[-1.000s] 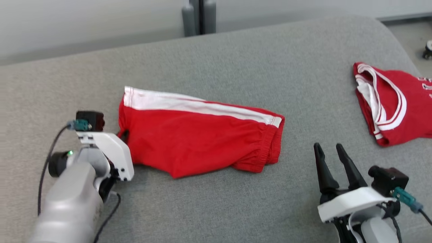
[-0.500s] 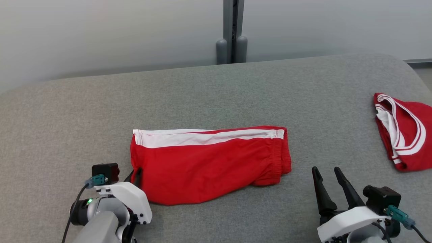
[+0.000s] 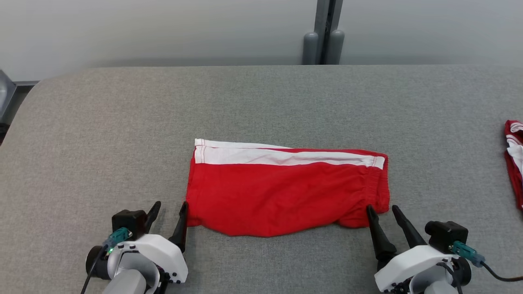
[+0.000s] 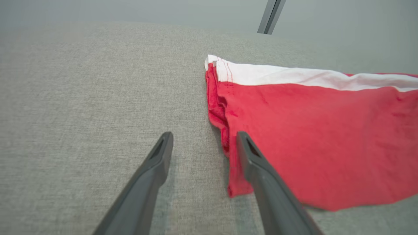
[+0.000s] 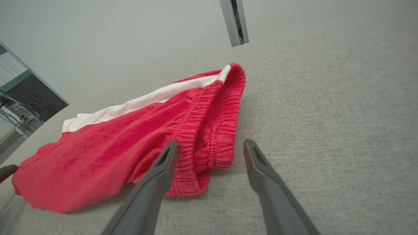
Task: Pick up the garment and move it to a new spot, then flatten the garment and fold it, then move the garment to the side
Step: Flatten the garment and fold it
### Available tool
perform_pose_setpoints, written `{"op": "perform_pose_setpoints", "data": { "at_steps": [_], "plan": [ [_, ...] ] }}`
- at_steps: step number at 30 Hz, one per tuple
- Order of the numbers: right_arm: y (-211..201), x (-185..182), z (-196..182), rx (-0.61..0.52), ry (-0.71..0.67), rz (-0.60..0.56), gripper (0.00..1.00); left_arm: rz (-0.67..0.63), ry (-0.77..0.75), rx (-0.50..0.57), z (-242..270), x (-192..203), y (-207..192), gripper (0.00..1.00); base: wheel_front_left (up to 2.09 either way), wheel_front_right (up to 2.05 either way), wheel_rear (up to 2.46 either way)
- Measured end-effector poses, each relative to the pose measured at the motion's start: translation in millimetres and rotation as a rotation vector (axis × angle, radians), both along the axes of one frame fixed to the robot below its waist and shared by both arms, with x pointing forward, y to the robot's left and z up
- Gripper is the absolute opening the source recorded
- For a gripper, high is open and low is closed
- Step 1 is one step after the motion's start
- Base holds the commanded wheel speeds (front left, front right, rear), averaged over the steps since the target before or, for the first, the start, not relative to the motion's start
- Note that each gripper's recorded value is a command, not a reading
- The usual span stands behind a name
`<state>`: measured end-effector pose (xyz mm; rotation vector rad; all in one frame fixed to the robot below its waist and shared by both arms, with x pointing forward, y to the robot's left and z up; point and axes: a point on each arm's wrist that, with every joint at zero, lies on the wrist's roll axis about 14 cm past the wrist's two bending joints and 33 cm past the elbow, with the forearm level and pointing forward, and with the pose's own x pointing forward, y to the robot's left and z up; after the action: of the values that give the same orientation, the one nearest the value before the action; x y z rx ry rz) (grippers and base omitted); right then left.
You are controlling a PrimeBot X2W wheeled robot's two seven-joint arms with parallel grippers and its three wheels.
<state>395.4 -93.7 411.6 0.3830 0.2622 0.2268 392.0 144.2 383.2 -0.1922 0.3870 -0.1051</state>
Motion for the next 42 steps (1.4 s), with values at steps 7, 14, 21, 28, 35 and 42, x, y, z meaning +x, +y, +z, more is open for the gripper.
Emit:
{"op": "perform_pose_setpoints", "data": {
  "at_steps": [7,14,21,28,35,42],
  "plan": [
    [15.1,0.5,-12.9,-0.005,0.041,0.049,1.0,0.035,-0.003,-0.005,-1.6,-7.2,9.9,1.0,0.0,0.0,0.0],
    [20.3,2.4,-16.7,-0.029,0.046,0.076,0.78,0.045,-0.014,-0.018,-0.3,-9.7,12.0,1.0,0.0,0.0,0.0],
    [8.5,6.1,-13.5,-0.047,0.031,0.043,0.0,0.044,-0.001,-0.025,-5.5,-17.3,11.6,1.0,0.0,0.0,0.0],
    [-20.2,8.0,-6.4,-0.094,0.004,-0.031,0.0,0.028,0.005,-0.021,-7.6,-25.9,7.4,1.0,0.0,0.0,0.0],
    [-24.5,8.5,6.9,-0.166,-0.053,-0.015,0.0,-0.002,0.014,-0.035,-9.5,-31.4,-6.3,1.0,0.0,0.0,0.0],
    [27.8,25.1,39.0,-0.249,-0.178,0.173,0.0,-0.013,0.028,-0.048,-12.8,-39.3,-11.8,1.0,0.0,0.0,0.0]
  ]
}}
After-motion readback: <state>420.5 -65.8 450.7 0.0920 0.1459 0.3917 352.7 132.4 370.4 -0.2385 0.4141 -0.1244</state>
